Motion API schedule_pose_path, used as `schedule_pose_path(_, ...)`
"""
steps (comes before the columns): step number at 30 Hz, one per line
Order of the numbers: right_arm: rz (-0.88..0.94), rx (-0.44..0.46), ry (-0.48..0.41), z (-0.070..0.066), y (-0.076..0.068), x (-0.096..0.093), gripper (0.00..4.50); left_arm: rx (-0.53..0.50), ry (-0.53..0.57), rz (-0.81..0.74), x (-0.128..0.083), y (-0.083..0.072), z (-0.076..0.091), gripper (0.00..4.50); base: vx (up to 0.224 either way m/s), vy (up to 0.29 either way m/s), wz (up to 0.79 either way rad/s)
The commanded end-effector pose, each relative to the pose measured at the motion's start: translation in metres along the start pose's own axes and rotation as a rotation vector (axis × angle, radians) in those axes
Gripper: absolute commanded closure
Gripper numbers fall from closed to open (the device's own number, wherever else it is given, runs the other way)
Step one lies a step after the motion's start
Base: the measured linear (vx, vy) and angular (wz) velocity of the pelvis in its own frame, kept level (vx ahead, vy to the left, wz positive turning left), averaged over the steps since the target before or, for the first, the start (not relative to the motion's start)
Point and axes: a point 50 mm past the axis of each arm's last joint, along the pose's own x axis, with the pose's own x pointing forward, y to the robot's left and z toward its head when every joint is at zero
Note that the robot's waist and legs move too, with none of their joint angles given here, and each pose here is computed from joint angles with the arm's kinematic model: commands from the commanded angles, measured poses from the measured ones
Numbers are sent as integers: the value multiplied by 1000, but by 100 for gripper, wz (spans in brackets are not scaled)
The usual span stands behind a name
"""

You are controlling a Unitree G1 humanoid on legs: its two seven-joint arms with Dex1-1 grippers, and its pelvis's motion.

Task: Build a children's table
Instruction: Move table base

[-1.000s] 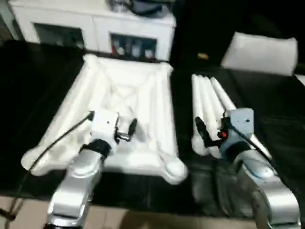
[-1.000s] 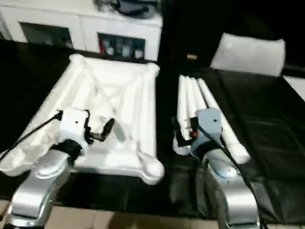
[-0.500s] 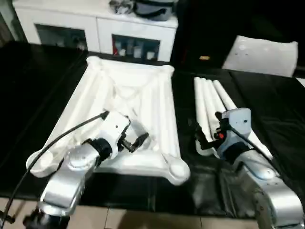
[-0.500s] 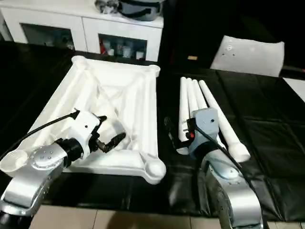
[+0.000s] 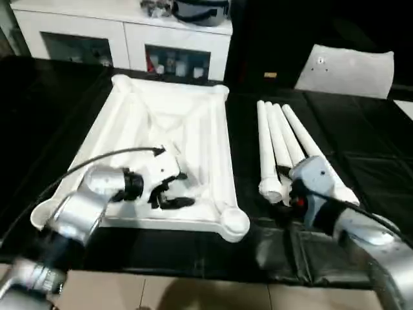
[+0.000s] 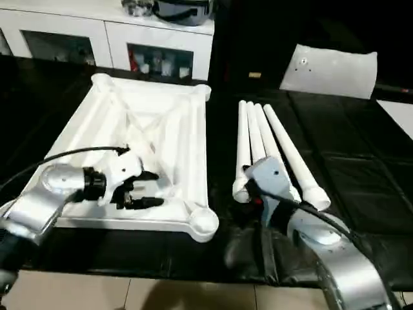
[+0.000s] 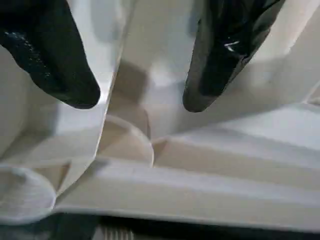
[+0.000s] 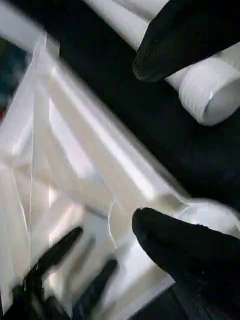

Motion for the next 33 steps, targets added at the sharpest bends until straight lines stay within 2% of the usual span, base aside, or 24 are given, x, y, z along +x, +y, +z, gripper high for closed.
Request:
schedule_pose_path(1,50,-15,6,2,5,-3,0,26,28,-33,1,2,0,142,0,0,0)
schedule_pose_path(2,69,-20,11,1,6,-3,0,25,37,-41,1,3,-1,165,0,0,0)
schedule_pose_path(5,122,-29,22,0,12,-6,0,17,57,-72,1,4,-3,171,0,0,0)
schedule_pose_path(7,152,-27,32,0,15,-7,0,6,67,-95,1,5,-5,202,0,0,0)
schedule_pose_path(10,170,-23,39,-1,16,-8,0,0,65,-102,2,6,-5,211,0,0,0)
schedule_pose_path(12,177,-22,42,-1,16,-9,0,0,64,-104,2,7,-5,244,0,0,0)
schedule_pose_path(15,205,-16,47,-2,18,-10,0,-3,69,-105,5,9,-6,255,0,0,0)
schedule_pose_path(19,246,-3,64,-3,20,-12,0,-3,79,-95,10,11,-7,291,0,0,0)
schedule_pose_path(22,252,-2,67,-3,20,-12,0,-2,84,-94,11,12,-8,300,0,0,0)
schedule_pose_path(24,260,-1,71,-4,20,-13,0,-6,95,-95,12,12,-9,326,0,0,0)
schedule_pose_path(27,268,-3,75,-4,21,-14,0,-4,108,-106,13,11,-11,336,0,0,0)
schedule_pose_path(33,261,-9,80,-4,20,-14,0,-26,125,-125,13,9,-16,384,0,0,0)
